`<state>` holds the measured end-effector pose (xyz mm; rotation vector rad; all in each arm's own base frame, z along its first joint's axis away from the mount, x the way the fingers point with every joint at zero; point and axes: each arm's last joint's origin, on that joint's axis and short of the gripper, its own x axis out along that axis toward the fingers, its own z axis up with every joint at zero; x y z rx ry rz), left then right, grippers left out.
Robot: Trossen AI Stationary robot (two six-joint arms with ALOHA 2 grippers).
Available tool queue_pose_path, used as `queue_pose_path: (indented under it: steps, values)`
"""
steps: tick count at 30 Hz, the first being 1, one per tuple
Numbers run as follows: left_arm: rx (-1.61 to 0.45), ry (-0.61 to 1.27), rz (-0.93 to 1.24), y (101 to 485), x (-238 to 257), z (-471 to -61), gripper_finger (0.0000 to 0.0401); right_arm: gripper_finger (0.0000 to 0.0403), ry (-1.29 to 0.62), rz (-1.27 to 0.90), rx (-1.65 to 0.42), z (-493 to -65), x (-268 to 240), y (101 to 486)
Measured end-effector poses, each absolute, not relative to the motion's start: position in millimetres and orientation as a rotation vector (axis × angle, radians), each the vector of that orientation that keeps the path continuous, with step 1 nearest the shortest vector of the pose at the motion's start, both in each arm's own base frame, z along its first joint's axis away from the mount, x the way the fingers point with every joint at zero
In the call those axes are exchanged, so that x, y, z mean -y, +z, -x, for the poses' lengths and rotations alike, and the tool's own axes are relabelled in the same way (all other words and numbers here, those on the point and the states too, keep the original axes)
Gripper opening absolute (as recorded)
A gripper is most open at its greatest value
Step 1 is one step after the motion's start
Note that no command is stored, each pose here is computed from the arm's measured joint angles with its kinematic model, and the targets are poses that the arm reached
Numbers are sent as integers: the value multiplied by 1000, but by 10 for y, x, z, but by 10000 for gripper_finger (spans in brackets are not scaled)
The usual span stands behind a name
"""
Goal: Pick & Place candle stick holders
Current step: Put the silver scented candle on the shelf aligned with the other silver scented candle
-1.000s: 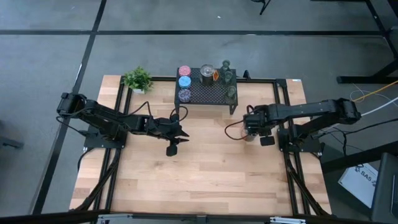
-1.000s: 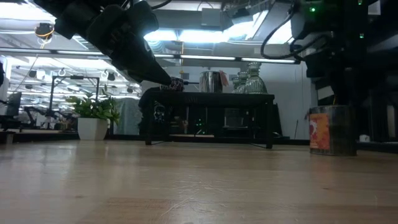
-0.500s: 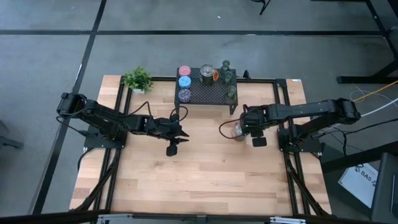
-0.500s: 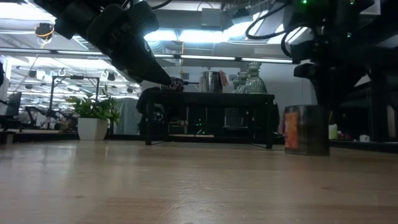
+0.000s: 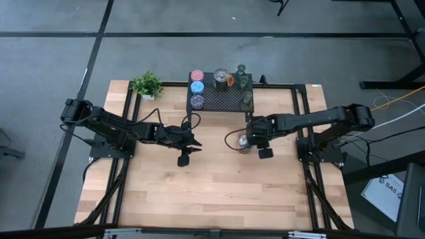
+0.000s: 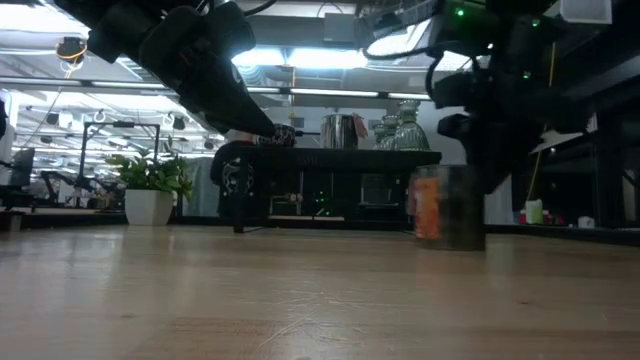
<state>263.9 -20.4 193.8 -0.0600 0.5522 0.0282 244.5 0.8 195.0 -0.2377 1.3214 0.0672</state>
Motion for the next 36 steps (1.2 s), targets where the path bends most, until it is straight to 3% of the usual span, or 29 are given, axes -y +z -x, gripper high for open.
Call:
queue_pose_path:
  steps: [10, 30, 36]
  values:
    - [-552, 28, 60, 1939, 204, -2639, 86, 132, 75, 217, -1069, -2730, -26, 1970]
    - [-551, 30, 68, 1940, 204, -2639, 86, 132, 87, 233, -863, -3136, -39, 1751]
    - [-551, 35, 84, 1940, 204, -2639, 86, 132, 152, 119, -822, -3102, -98, 1863]
